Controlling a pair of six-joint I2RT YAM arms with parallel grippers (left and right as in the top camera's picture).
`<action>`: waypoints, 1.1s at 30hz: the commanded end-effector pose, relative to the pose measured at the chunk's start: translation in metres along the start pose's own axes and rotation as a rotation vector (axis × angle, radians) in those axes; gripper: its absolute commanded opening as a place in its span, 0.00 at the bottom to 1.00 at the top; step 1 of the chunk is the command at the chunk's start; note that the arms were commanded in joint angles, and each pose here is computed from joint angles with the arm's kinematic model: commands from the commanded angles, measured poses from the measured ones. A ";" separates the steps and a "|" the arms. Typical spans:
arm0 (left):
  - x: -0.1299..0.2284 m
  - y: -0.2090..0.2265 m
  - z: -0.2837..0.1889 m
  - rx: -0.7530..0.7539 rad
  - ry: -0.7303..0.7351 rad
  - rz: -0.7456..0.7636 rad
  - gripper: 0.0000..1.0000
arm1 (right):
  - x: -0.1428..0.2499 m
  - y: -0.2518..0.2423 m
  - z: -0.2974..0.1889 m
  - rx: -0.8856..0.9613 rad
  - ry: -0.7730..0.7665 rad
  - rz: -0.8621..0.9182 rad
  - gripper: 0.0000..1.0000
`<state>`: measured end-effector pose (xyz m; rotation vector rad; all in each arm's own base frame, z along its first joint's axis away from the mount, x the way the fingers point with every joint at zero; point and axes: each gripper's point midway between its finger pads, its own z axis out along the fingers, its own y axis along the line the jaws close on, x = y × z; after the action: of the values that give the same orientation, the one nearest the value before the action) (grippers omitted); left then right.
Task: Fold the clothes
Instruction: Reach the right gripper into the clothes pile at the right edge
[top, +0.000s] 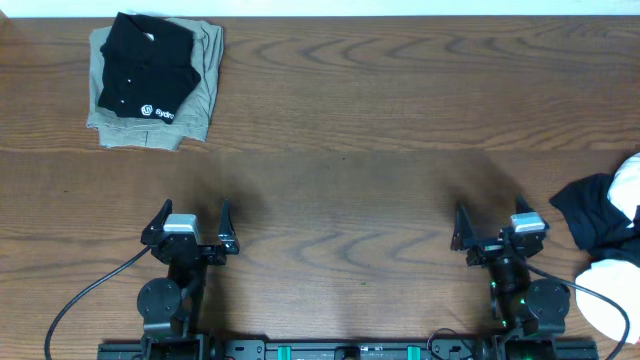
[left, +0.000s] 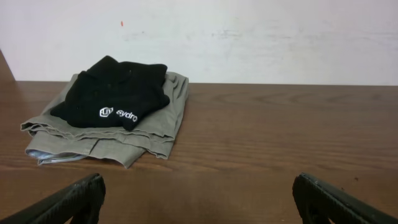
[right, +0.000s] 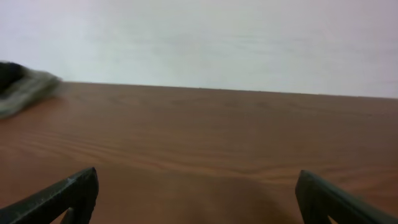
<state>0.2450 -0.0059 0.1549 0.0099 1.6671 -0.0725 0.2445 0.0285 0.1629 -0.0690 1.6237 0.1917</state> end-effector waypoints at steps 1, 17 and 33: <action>0.015 0.000 0.001 0.006 0.048 0.012 0.98 | 0.002 0.038 -0.005 -0.224 0.036 0.221 0.99; 0.016 0.000 0.001 0.006 0.051 0.011 0.98 | -0.057 0.090 -0.032 -0.563 -0.040 0.454 0.99; 0.016 0.000 0.001 0.006 0.051 0.011 0.98 | -0.087 -0.054 -0.031 0.465 0.407 0.275 0.99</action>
<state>0.2449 -0.0056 0.1550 0.0084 1.6674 -0.0709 0.2189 0.0081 0.2463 0.3817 2.0102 0.3026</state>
